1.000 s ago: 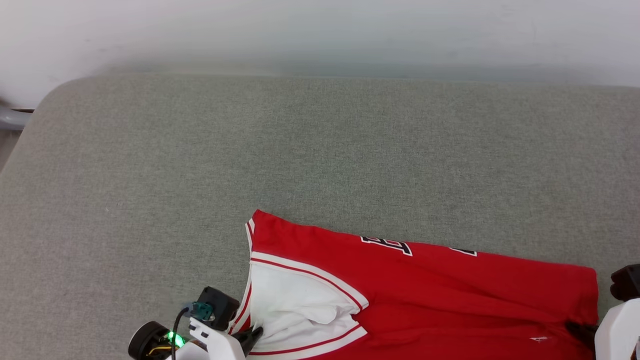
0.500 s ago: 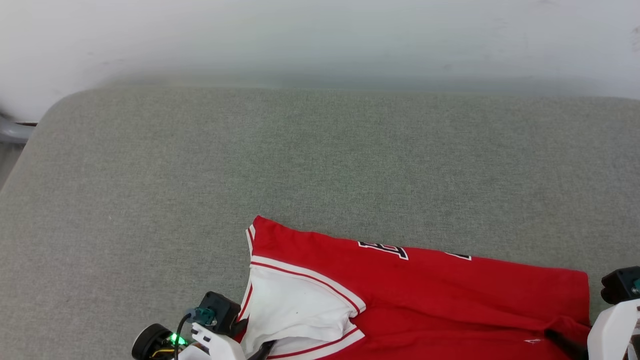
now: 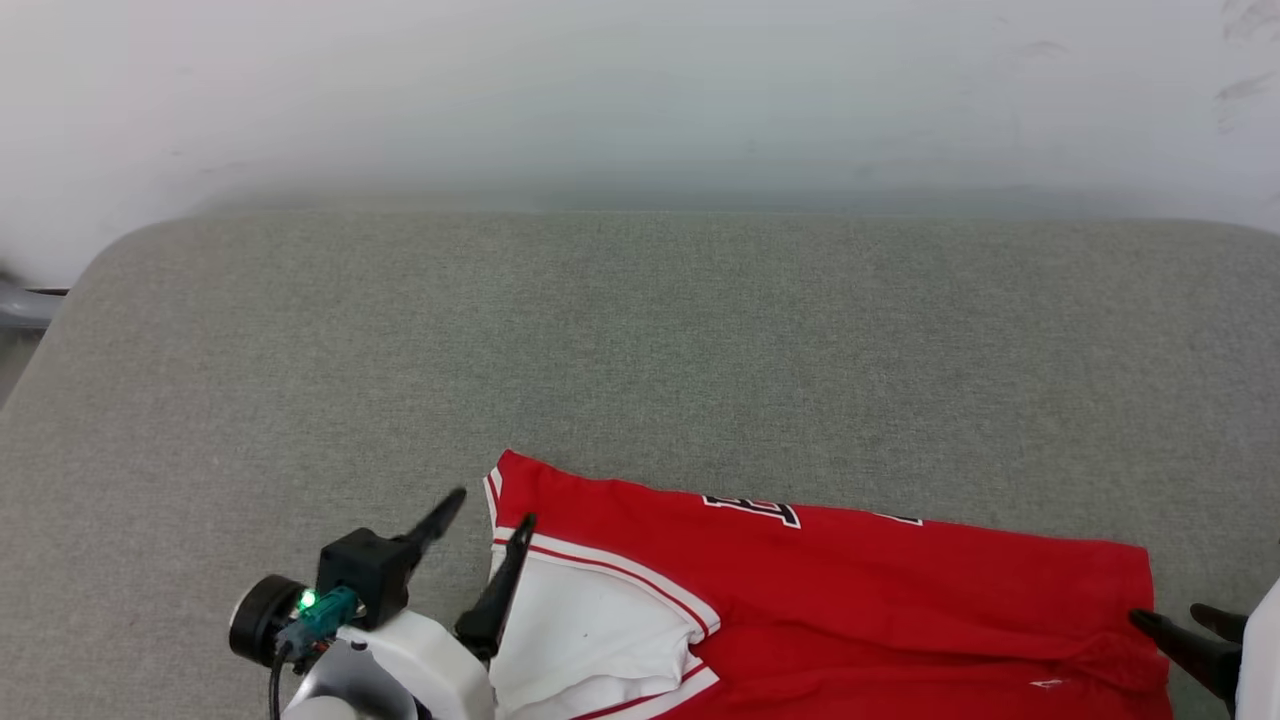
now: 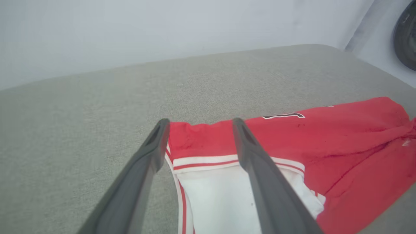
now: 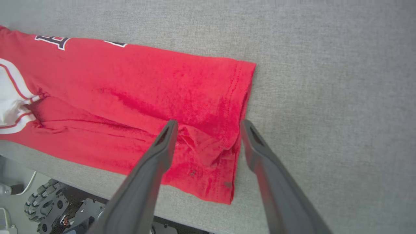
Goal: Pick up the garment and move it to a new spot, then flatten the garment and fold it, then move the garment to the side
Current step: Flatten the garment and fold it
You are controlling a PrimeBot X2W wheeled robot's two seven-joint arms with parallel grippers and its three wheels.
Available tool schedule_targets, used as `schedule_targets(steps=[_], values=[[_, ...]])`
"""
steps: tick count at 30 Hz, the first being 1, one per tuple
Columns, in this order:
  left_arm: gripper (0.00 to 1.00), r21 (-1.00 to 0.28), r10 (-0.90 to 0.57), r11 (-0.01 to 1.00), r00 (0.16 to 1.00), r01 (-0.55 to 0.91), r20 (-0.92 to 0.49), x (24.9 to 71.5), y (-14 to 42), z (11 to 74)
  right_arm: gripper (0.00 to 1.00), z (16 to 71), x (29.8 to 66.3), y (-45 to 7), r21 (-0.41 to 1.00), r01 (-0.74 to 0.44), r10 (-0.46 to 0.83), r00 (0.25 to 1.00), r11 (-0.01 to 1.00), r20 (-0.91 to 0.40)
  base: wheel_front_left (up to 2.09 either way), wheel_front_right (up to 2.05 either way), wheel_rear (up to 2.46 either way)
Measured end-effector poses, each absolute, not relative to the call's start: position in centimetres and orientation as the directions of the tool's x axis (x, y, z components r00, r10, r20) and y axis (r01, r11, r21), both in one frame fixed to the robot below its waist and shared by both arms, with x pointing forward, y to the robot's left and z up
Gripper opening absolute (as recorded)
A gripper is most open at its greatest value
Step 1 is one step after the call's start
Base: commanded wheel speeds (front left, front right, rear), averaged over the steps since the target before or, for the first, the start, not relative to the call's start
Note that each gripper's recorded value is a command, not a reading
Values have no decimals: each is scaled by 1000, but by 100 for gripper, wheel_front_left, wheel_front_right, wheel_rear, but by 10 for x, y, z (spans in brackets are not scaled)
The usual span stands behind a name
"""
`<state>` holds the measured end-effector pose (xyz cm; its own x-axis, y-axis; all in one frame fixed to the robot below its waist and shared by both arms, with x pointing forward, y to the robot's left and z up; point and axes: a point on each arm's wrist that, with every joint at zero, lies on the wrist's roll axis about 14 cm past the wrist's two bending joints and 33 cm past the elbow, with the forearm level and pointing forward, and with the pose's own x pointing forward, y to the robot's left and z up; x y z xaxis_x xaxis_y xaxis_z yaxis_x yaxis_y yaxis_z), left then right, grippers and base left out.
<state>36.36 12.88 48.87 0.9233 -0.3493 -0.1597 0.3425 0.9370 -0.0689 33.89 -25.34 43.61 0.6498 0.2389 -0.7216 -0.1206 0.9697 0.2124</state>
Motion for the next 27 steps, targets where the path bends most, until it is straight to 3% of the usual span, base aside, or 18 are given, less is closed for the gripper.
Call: schedule_targets(steps=[6, 11, 17, 27], values=[[100, -30, -272, 961, 961, 274, 51, 380, 132, 529, 100, 429, 338, -264, 257, 6, 194, 639, 966, -744, 0, 0, 0], [100, 47, -217, 976, 944, 212, 249, 389, 136, 580, 100, 414, 339, -261, 307, 110, 176, 620, 945, -765, 0, 0, 0], [100, 143, -182, 979, 934, 144, 308, 386, 145, 587, 100, 399, 343, -263, 311, 198, 139, 592, 930, -794, 0, 0, 0], [100, 149, -187, 977, 944, 150, 274, 389, 145, 570, 100, 369, 344, -263, 290, 265, 117, 520, 920, -846, 0, 0, 0]])
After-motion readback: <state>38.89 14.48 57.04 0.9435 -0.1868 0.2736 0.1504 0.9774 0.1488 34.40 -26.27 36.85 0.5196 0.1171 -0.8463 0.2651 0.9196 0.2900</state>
